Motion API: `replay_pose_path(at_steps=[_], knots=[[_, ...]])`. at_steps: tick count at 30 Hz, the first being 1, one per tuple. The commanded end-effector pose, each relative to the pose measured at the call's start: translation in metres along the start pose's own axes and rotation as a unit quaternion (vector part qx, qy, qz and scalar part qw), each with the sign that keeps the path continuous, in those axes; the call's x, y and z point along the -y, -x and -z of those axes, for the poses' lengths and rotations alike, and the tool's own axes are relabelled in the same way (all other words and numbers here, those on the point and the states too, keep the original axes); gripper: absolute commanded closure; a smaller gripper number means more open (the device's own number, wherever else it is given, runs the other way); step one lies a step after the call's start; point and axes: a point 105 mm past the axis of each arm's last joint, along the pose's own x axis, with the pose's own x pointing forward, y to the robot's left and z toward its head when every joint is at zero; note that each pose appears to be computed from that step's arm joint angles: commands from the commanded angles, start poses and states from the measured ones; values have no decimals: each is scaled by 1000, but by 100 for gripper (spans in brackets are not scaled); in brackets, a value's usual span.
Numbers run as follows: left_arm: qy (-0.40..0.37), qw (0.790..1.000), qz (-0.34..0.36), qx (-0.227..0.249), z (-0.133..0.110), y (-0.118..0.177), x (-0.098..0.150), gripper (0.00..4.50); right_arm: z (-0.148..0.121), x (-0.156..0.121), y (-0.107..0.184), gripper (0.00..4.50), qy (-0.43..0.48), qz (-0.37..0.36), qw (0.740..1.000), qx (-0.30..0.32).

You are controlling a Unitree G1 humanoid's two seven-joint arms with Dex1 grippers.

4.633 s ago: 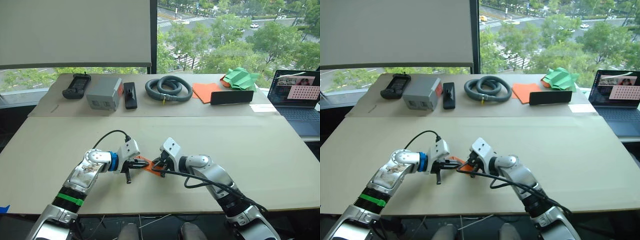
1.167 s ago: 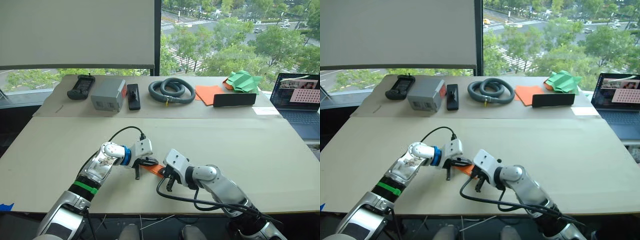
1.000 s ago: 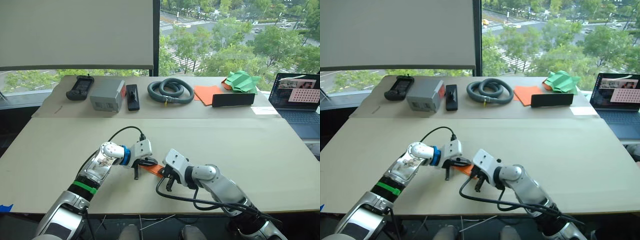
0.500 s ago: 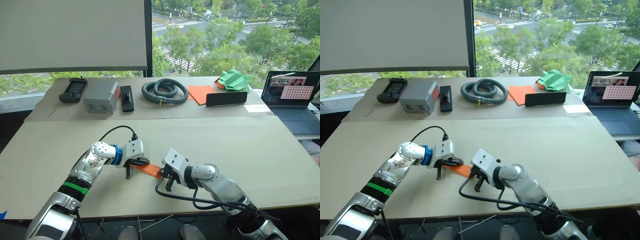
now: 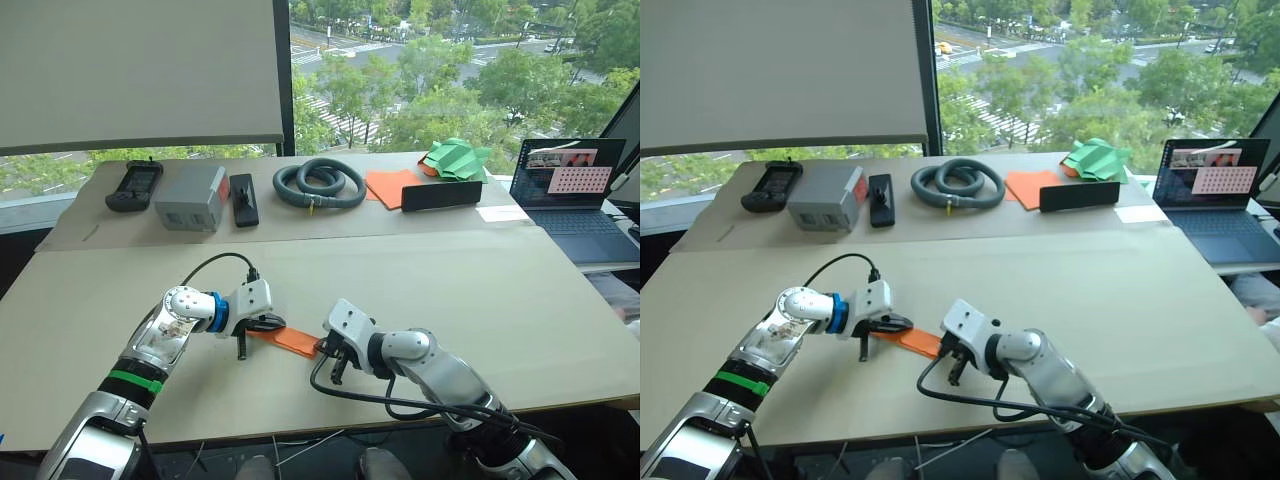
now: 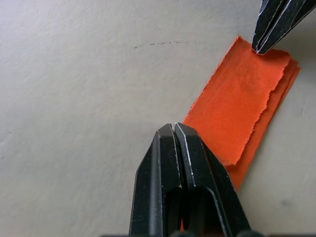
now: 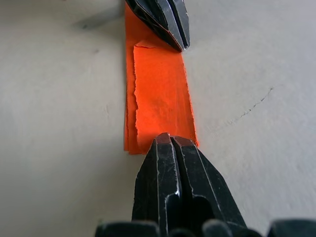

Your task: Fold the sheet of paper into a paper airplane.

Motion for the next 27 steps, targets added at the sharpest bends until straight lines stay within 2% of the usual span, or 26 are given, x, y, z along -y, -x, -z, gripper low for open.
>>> replay_pose_path(at_steps=[1, 12, 16, 21, 26, 27], knots=[[82, 990, 4, -116, 70, 15, 17, 441, 31, 0, -1, 444, -27, -1, 998, -63], [94, 988, -24, -119, 75, 30, 14, 441, 24, 3, -2, 444, -5, 1, 999, -49], [94, 989, -34, -106, 68, 32, 11, 441, 0, 10, 0, 444, 27, 17, 999, 10], [94, 991, -57, -69, 49, 36, 5, 441, -35, 14, 18, 444, 69, 26, 993, 95], [119, 986, -116, 34, 4, 57, -5, 441, -74, 23, 42, 444, 60, 70, 979, 182], [140, 977, -139, 80, -10, 64, -10, 441, -80, 25, 45, 444, 43, 78, 976, 198]])
